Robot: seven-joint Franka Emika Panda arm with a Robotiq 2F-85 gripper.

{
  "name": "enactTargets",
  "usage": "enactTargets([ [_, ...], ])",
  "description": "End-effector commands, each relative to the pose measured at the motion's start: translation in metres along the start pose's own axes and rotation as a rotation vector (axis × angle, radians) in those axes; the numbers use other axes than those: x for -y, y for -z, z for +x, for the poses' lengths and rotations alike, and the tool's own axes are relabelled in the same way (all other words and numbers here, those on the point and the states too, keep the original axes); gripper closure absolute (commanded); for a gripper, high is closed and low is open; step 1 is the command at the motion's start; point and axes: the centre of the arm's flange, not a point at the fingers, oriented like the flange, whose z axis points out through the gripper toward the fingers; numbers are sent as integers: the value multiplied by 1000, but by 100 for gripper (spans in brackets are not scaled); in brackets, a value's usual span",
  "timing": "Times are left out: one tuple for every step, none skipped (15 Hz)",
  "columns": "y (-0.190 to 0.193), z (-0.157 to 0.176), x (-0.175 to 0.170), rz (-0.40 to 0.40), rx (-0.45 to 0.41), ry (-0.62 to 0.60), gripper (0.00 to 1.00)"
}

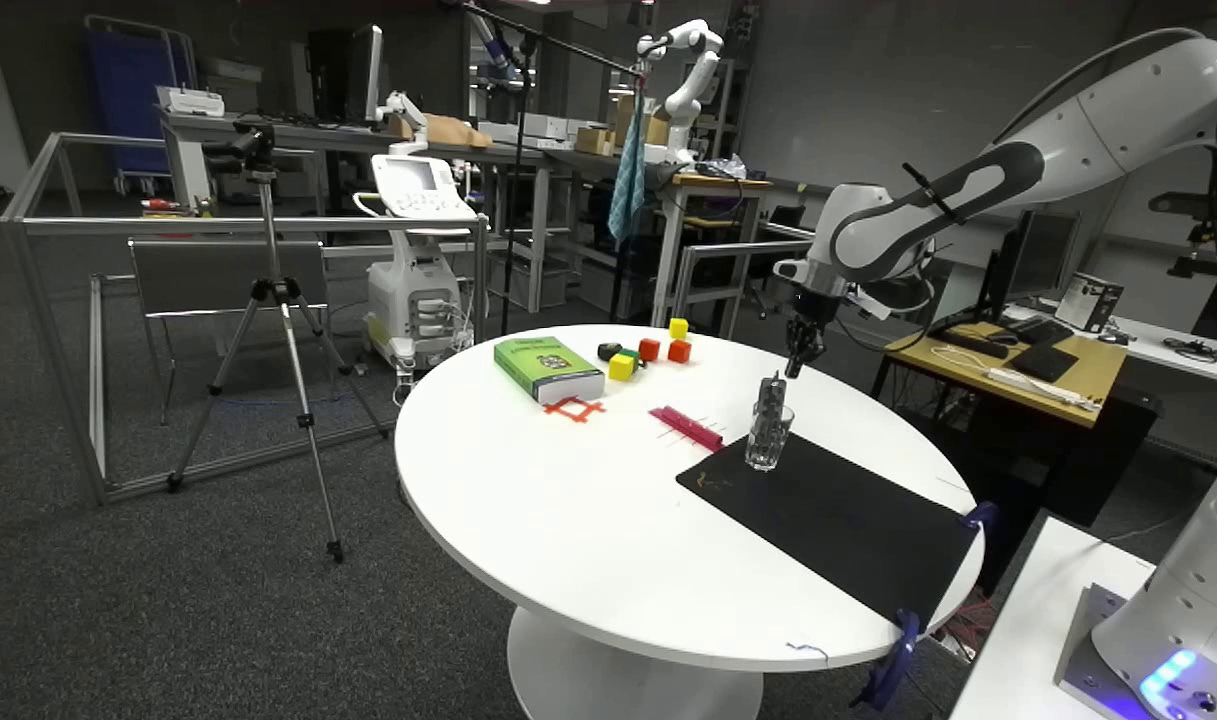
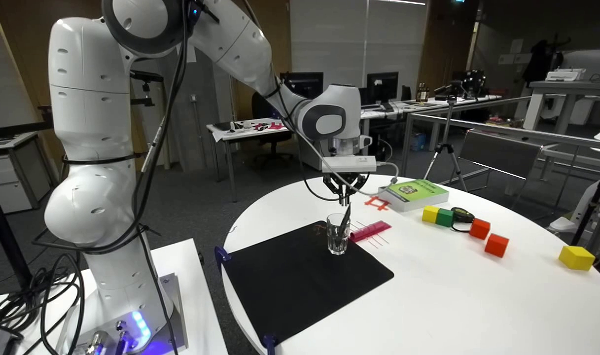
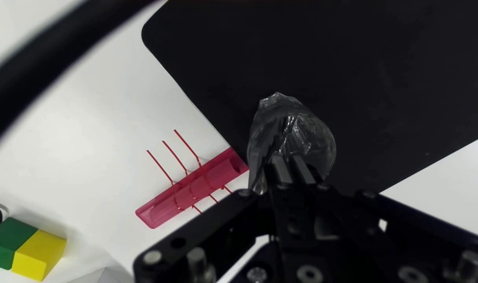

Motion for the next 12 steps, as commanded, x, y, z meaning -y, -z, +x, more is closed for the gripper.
enactTargets([
  [4, 0, -8, -19, -11, -2, 59],
  [5, 1, -8, -19, -13, -4, 52],
  [6, 2, -9, -20, -13, -4, 43],
  [6, 3, -9, -23, -16, -3, 37],
  [6, 4, -10, -24, -15, -4, 28],
  [6, 6, -10, -29, -17, -5, 21],
  [5, 7, -11, -29, -16, -7, 13],
  [5, 8, -11, -34, -16, -7, 6],
  [4, 10, -12, -38, -16, -9, 1],
  [4, 11, -12, -42, -16, -9, 0],
  [3, 13, -13, -45, -17, -8, 0],
  [3, 14, -13, -49, -16, -7, 0],
])
